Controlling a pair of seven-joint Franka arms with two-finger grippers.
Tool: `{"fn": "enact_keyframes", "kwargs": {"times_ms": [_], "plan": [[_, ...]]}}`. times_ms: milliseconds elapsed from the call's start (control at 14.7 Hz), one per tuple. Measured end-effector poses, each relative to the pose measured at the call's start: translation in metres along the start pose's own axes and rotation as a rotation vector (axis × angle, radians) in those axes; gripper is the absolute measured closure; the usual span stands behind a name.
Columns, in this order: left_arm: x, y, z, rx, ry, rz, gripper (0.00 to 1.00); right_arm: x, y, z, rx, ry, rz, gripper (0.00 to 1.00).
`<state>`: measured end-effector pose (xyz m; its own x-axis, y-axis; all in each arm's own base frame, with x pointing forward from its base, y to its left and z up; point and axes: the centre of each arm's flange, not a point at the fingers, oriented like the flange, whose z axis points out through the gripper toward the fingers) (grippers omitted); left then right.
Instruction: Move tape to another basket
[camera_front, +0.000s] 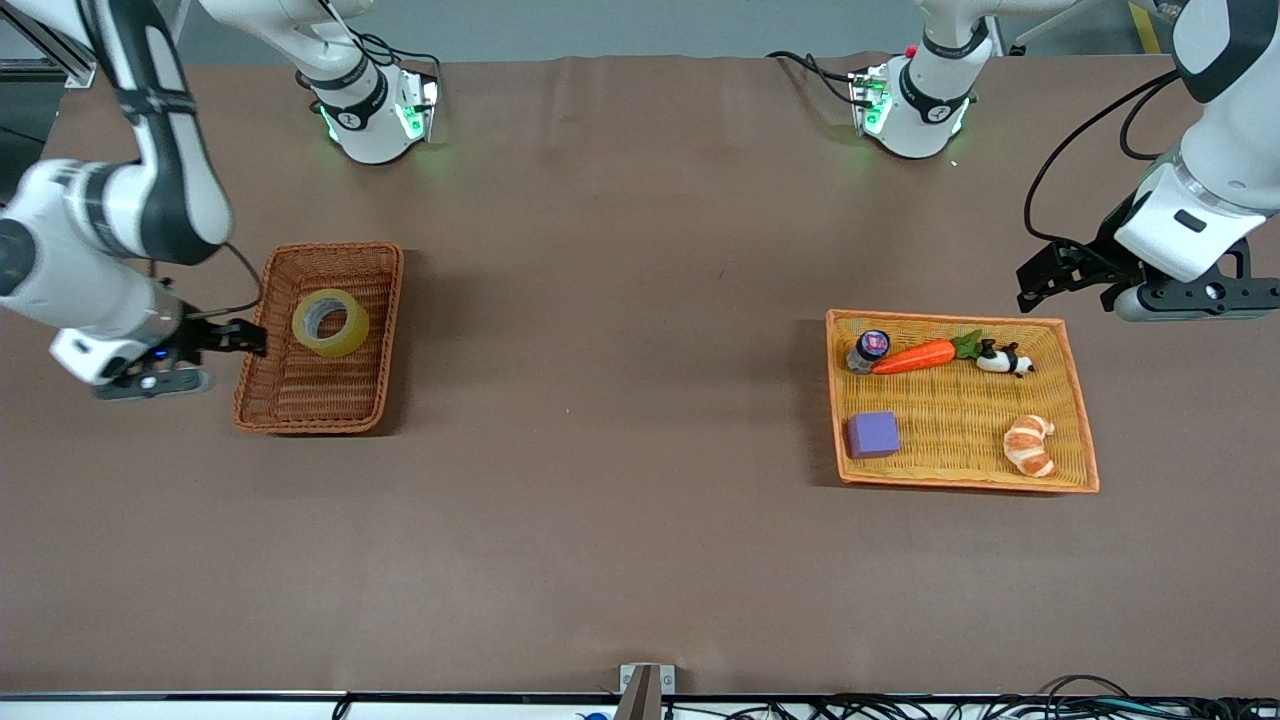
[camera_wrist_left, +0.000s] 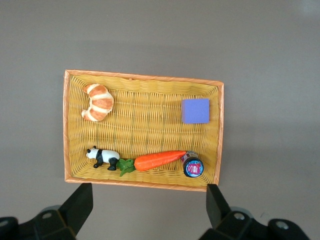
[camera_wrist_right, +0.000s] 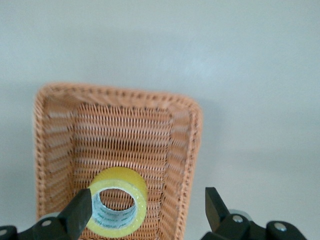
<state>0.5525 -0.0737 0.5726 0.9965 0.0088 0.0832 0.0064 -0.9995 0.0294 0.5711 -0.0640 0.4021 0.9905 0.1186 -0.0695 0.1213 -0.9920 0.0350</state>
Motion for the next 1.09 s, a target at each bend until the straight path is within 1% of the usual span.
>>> {"fn": "enact_keyframes", "kwargs": {"times_ms": [136,273,409,545,818,955,1091], "plan": [[0.0,0.0,0.0,0.0,0.0,0.0,0.0,0.005,0.007,-0.053,0.002,-0.008,0.01,0.0],[0.0,0.0,0.0,0.0,0.0,0.001,0.0,0.001,0.01,-0.101,0.008,-0.02,0.018,0.0],[0.0,0.0,0.0,0.0,-0.001,0.001,0.0,-0.014,0.01,-0.147,0.015,-0.008,0.065,0.0],[0.0,0.001,0.0,0.0,-0.002,0.001,0.0,-0.037,0.006,-0.183,0.027,0.009,0.114,0.0],[-0.001,0.004,0.0,0.0,-0.004,0.007,0.0,-0.068,-0.002,-0.221,0.035,0.034,0.134,0.0],[-0.001,0.003,0.0,0.0,-0.006,0.006,0.0,-0.07,-0.002,-0.231,0.033,0.052,0.137,0.0],[-0.001,0.002,0.0,0.001,-0.007,0.004,0.0,-0.067,-0.002,-0.239,0.031,0.047,0.137,0.0]]}}
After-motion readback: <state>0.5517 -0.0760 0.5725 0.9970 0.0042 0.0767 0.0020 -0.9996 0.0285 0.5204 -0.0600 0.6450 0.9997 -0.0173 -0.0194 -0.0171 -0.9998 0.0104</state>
